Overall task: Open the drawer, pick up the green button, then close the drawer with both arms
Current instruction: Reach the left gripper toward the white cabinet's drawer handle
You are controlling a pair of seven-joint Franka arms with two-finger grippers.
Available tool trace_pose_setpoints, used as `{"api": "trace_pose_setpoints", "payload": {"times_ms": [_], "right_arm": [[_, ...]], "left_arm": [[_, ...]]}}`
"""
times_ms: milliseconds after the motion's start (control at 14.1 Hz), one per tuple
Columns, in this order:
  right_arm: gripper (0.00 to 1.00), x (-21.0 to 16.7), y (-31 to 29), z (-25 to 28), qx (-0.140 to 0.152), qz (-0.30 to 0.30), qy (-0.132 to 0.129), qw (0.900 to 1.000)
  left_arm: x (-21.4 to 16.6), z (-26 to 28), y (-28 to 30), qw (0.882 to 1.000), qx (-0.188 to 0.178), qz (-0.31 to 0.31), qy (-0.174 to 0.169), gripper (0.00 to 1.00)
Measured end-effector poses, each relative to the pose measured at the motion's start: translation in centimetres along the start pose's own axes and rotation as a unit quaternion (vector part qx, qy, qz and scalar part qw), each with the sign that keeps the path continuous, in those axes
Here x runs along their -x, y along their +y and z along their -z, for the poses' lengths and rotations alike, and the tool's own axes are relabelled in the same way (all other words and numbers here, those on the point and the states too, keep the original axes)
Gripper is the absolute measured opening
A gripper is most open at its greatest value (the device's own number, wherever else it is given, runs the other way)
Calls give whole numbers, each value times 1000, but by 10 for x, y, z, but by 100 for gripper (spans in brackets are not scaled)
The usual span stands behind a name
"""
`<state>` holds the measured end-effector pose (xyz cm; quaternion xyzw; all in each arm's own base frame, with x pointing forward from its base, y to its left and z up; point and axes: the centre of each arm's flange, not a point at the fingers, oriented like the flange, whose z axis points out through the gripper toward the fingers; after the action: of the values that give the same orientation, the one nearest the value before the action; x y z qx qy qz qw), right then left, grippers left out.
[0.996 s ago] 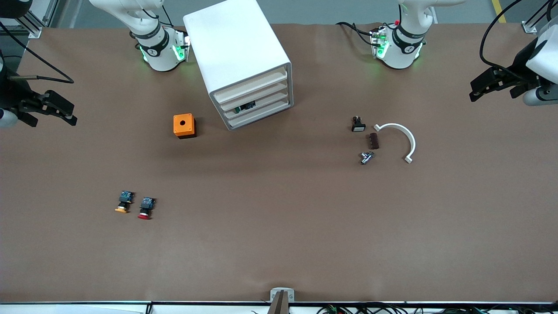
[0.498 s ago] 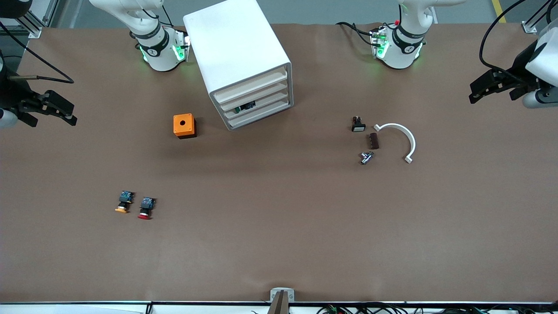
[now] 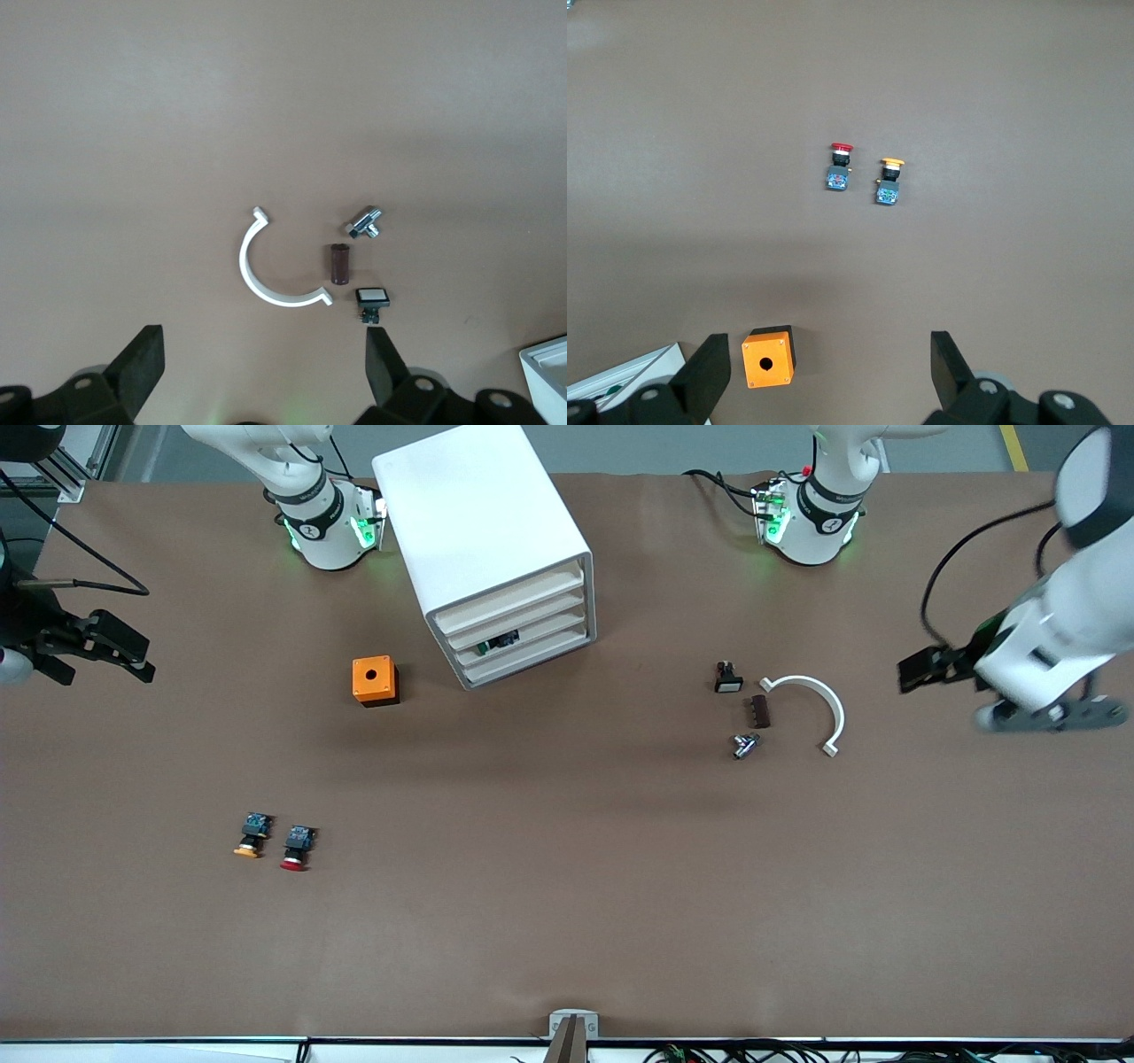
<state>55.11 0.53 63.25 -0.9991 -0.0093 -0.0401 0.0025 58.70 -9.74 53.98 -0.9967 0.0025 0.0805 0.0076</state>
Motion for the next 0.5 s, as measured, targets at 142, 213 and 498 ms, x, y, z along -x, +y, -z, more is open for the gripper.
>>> {"api": "trace_pose_setpoints", "payload": {"times_ms": [142,213,498], "right_arm": [[100,0,-1,0,0,1,0,1000],[100,0,-1,0,-1,1,0,1000],[100,0,-2,-1,-1,2,-2,1000]], "left_arm": [[-17,-35,21,1000,-4,13,-26,100],[-24,-49,30,999,-6,22,-33,100],[-43,-81,79,995,-15,83,-49,100]]}}
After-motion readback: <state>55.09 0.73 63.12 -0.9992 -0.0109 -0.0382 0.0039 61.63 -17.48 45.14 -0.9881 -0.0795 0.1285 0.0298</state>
